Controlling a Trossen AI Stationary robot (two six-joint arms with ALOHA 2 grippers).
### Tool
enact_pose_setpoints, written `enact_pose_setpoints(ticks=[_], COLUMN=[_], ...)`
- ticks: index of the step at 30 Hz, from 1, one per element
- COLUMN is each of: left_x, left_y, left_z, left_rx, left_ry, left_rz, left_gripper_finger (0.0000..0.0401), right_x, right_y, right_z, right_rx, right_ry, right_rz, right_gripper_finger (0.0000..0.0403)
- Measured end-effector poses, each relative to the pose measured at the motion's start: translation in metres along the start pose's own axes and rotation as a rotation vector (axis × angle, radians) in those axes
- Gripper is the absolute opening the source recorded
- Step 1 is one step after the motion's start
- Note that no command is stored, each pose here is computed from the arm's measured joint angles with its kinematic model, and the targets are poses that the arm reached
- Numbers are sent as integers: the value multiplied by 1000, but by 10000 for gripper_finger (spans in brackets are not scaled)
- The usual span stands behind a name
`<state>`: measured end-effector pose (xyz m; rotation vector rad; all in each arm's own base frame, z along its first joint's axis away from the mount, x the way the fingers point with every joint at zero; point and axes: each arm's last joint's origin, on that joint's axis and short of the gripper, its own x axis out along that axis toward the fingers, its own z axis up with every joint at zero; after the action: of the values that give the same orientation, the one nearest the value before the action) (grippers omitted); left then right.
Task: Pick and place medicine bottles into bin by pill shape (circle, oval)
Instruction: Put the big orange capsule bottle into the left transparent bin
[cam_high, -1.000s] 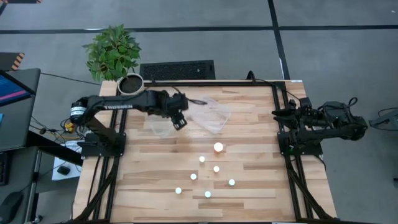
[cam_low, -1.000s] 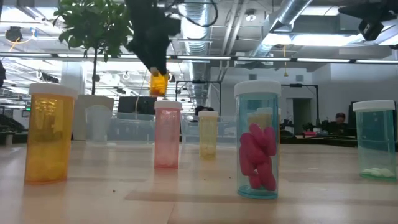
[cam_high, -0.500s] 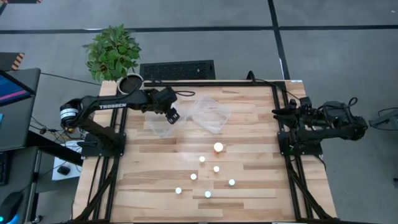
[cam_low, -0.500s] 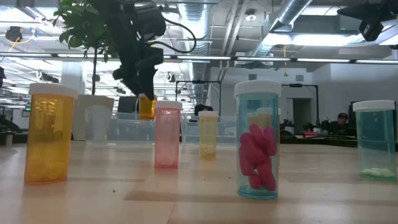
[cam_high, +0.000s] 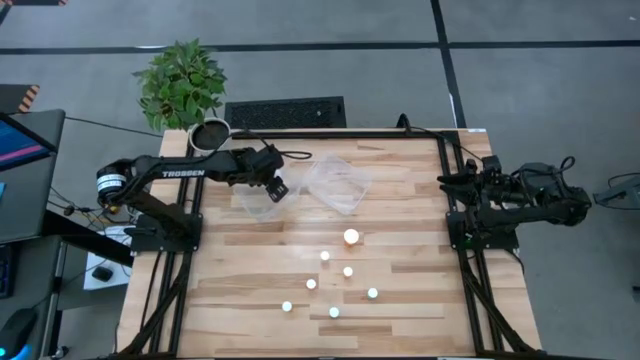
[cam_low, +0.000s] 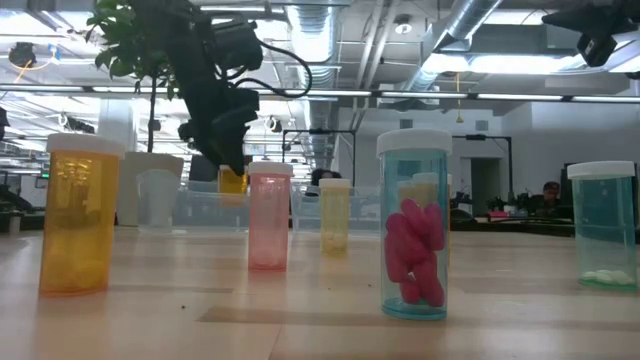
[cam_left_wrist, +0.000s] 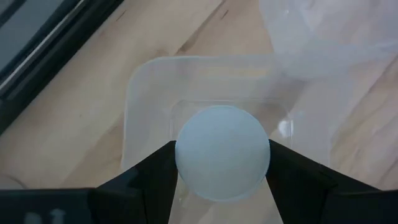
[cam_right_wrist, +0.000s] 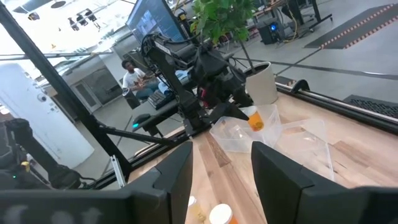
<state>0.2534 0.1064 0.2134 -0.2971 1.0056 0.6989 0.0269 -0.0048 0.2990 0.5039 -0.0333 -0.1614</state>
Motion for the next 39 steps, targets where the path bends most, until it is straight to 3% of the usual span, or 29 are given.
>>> enact_pose_setpoints(ticks=[10, 31, 39], left_x=[9, 28, 28], left_y=[2, 5, 5], left_z=[-12, -6, -3], left_rx=[11, 16, 4], left_ry=[26, 9, -17], left_rz=[12, 41, 27], left_gripper_finger=[210, 210, 244], right_x=[0, 0, 0], right_y=[0, 0, 0], right_z=[0, 0, 0], right_rx=[-2, 0, 0], right_ry=[0, -8, -9], right_rz=[0, -14, -15], right_gripper_finger=[171, 171, 169])
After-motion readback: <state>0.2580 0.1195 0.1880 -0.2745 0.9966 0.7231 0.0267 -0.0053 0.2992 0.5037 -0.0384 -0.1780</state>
